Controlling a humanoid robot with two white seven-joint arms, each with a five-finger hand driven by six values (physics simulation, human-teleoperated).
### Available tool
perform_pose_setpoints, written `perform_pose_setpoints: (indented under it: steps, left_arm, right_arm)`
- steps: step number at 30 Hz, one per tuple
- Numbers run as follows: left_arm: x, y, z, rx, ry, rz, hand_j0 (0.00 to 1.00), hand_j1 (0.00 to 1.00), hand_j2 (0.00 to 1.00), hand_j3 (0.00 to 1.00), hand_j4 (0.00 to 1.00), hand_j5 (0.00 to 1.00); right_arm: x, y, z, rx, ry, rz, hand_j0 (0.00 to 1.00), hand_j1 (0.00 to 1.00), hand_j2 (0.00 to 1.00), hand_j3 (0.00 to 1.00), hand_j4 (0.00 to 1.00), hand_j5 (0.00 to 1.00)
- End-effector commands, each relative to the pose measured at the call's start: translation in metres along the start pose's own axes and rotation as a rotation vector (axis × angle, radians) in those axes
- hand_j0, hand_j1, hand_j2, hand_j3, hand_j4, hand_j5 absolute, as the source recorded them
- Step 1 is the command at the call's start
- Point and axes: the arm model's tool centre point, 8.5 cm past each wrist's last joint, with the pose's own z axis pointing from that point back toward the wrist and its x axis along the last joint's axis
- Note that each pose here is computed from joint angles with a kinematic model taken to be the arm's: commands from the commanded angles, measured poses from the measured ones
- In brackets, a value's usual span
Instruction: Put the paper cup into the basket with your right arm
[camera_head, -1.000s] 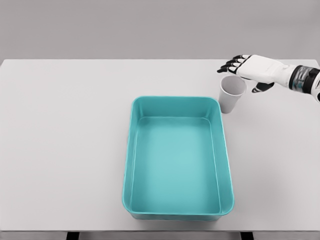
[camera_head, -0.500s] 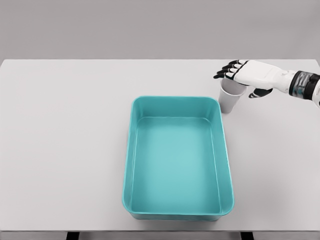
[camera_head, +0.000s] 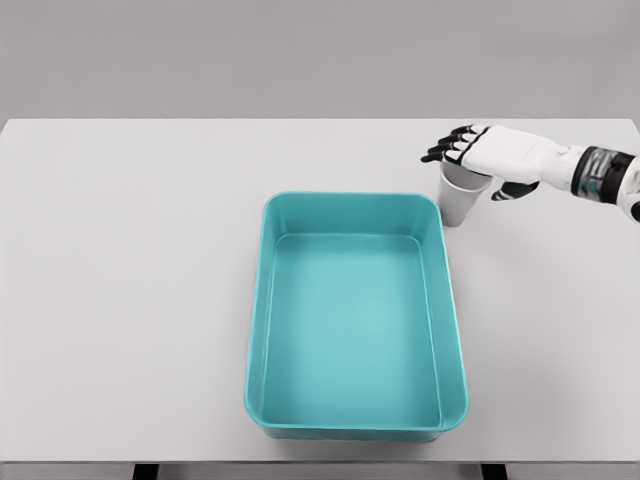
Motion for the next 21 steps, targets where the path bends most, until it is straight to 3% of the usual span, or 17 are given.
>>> perform_pose_setpoints:
  steps: [1, 21]
  left_arm:
    - [0.0, 0.0, 0.0, 0.0, 0.0, 0.0, 1.0, 1.0, 1.0, 1.0, 1.0, 1.0]
    - [0.001, -0.0001, 0.0, 0.0, -0.001, 0.0, 1.0, 1.0, 1.0, 1.0, 1.0, 1.0]
  right_arm:
    - [-0.0002, -0.0007, 0.0001, -0.004, 0.001, -0.005, 1.0, 1.0, 1.0, 1.0, 1.0, 1.0]
    - [0.0076, 0.0048, -0.0085, -0.004, -0.02, -0.016, 1.0, 1.0, 1.0, 1.0, 1.0, 1.0]
